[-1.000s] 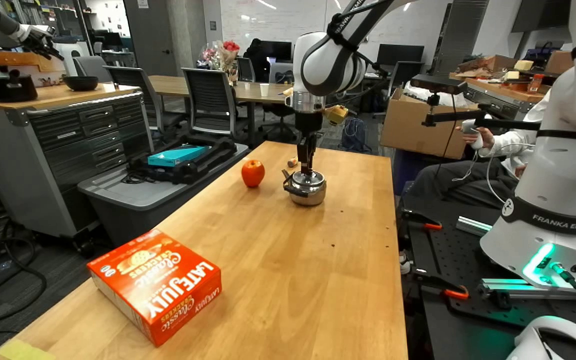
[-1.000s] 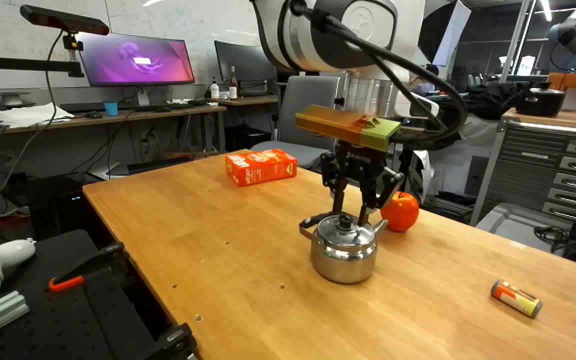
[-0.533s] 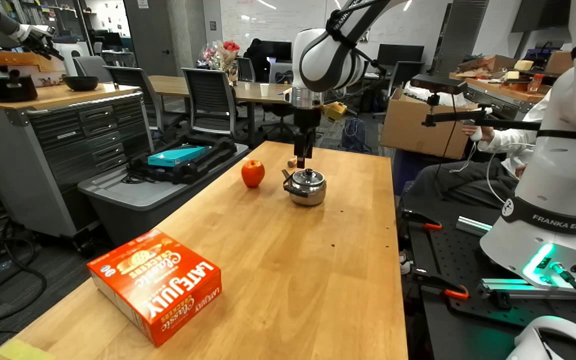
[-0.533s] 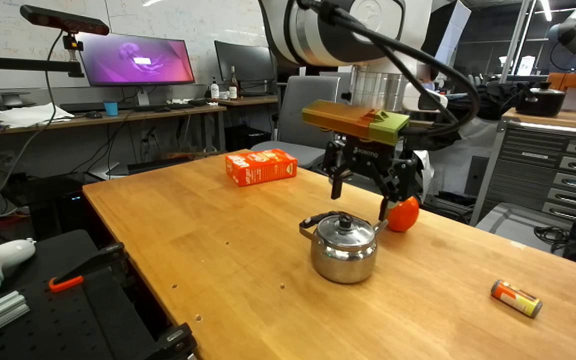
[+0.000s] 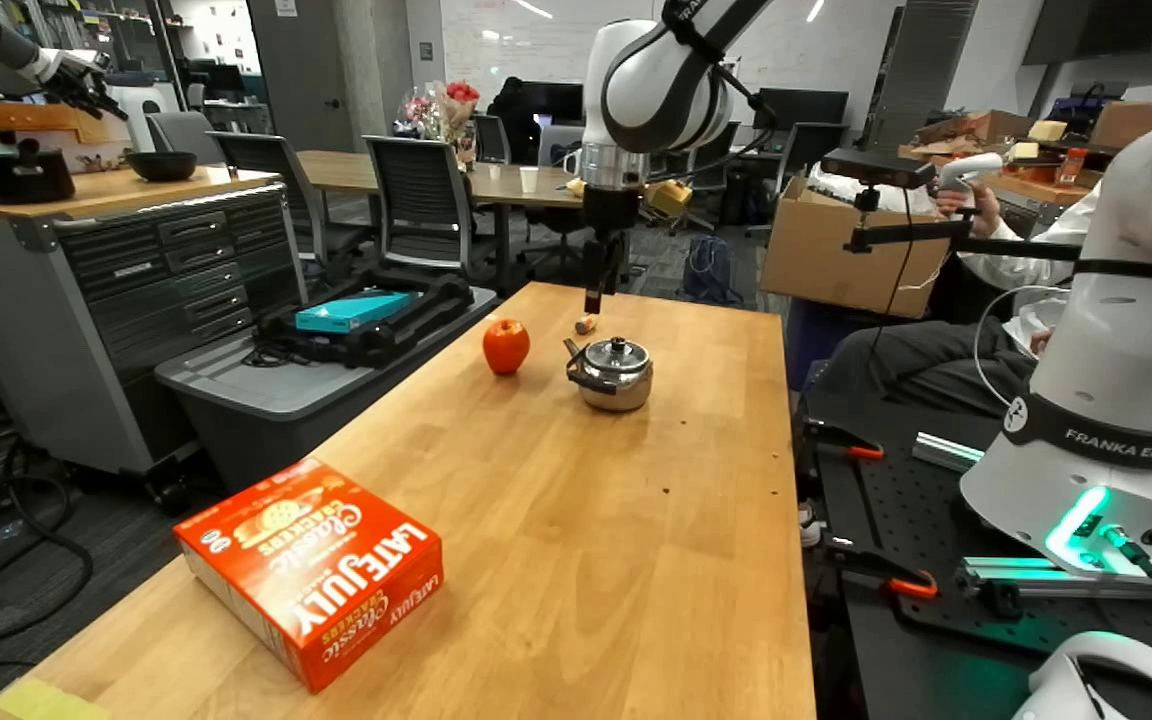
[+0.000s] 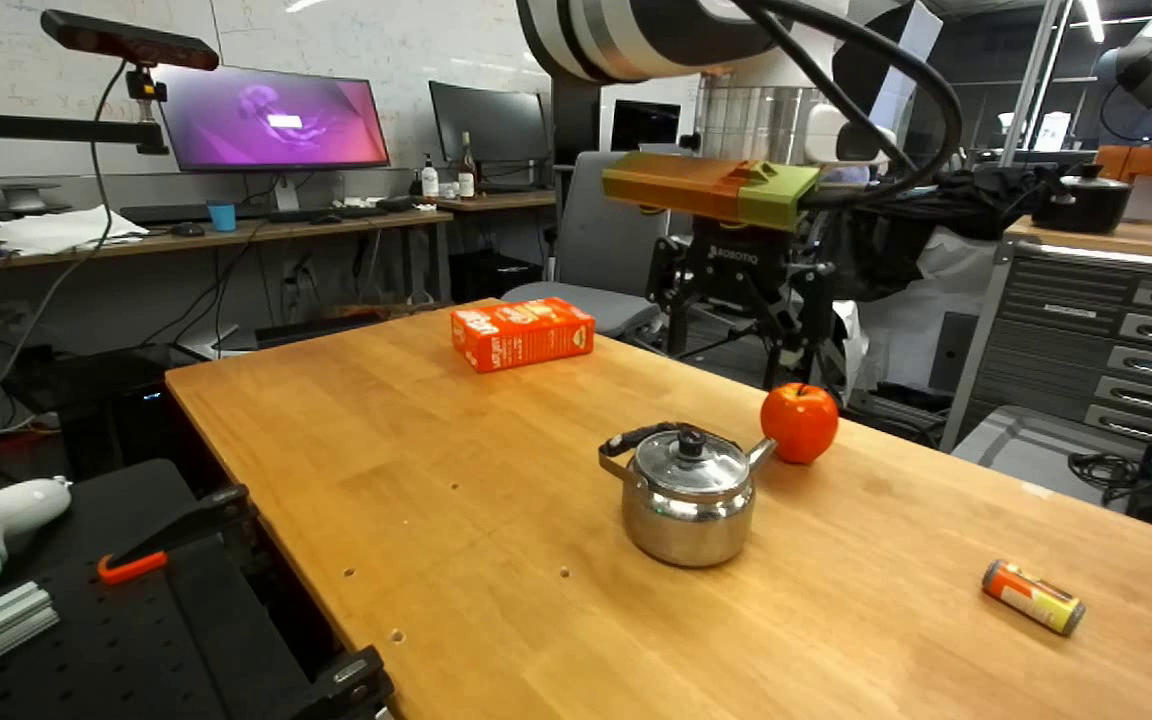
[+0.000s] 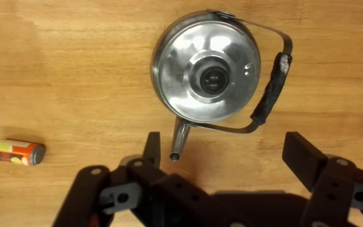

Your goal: Cover the the silver pot with the silver lid

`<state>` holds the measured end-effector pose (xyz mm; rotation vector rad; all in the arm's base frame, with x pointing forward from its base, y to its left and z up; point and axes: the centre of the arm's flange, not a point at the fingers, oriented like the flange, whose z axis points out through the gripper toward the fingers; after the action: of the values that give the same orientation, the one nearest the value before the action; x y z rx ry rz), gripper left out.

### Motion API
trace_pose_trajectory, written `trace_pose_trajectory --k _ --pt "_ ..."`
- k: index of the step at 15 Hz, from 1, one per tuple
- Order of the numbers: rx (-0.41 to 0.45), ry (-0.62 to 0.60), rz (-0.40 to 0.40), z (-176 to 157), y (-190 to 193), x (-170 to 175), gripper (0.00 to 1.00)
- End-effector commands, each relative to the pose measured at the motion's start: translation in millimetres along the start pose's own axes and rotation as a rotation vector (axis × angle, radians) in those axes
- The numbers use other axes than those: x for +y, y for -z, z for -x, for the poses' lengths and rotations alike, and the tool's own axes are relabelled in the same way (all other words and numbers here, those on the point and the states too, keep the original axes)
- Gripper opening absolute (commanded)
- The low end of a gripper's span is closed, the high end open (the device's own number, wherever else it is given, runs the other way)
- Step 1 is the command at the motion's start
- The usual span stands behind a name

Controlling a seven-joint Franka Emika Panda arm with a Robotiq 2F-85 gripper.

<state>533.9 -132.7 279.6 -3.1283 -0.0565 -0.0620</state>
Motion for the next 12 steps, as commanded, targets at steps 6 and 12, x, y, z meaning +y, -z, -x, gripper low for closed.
trace_pose_trajectory --k 6,12 --pt "0.054 0.01 -0.016 58 72 -28 1.0" --pt "0.098 -0.006 -0.043 96 98 -30 1.0"
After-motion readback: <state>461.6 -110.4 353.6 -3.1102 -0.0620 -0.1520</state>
